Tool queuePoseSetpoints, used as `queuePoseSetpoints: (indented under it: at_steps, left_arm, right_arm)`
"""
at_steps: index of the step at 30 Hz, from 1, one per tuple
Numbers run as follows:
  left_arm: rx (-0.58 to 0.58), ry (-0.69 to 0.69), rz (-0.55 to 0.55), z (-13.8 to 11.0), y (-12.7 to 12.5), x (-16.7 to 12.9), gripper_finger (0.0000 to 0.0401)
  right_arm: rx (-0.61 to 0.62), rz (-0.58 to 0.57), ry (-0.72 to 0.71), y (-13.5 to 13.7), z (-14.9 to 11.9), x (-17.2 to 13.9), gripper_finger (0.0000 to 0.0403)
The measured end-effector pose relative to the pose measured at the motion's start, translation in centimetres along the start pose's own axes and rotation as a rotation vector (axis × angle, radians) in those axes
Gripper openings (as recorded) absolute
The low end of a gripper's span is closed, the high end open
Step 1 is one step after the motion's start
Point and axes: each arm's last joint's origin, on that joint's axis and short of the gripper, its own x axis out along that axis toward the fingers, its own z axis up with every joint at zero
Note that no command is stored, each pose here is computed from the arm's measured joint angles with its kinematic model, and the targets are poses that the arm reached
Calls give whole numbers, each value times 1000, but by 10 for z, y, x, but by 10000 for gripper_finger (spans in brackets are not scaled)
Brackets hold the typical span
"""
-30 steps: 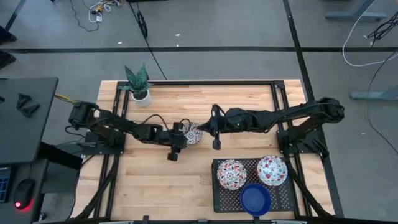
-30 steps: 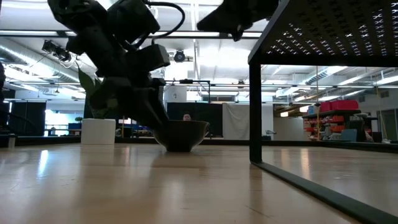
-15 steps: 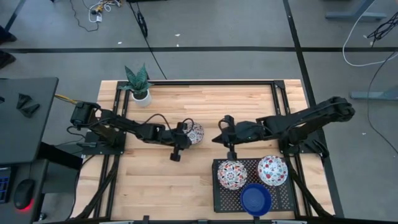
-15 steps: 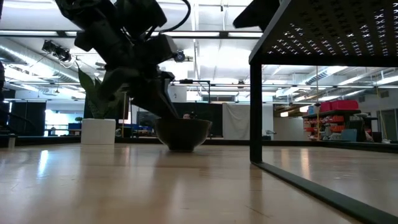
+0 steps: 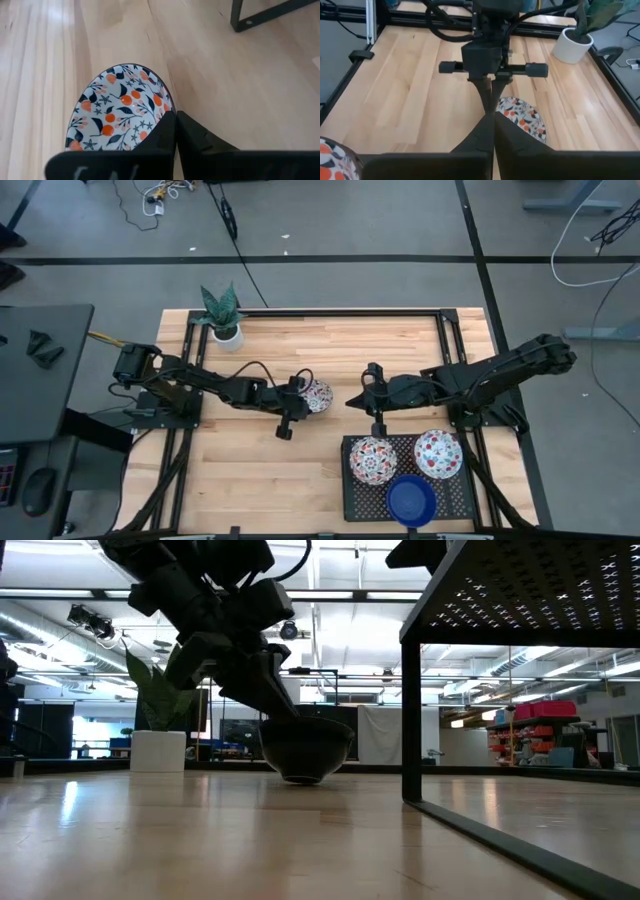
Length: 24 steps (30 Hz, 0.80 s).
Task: Pick & Place Mini bowls
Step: Stack the orange patterned bowl on top of the stacked orange patterned bowl on the shelf
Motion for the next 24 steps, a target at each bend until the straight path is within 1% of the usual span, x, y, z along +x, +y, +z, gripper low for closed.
queuePoseSetpoints:
  at_steps: [6, 12, 19, 24]
  left_arm:
    - [0, 25, -11, -3, -1, 2, 9]
    - [-9, 42, 27, -4, 0, 3, 29]
    - [-8, 51, 26, -5, -1, 3, 55]
    - [-8, 100, 22, -12, 1, 6, 84]
  right_arm:
    - [0, 0, 0, 0, 0, 2, 11]
    - [0, 1, -3, 1, 0, 3, 11]
    - [0, 1, -2, 1, 0, 3, 11]
    - [-1, 1, -2, 1, 0, 3, 11]
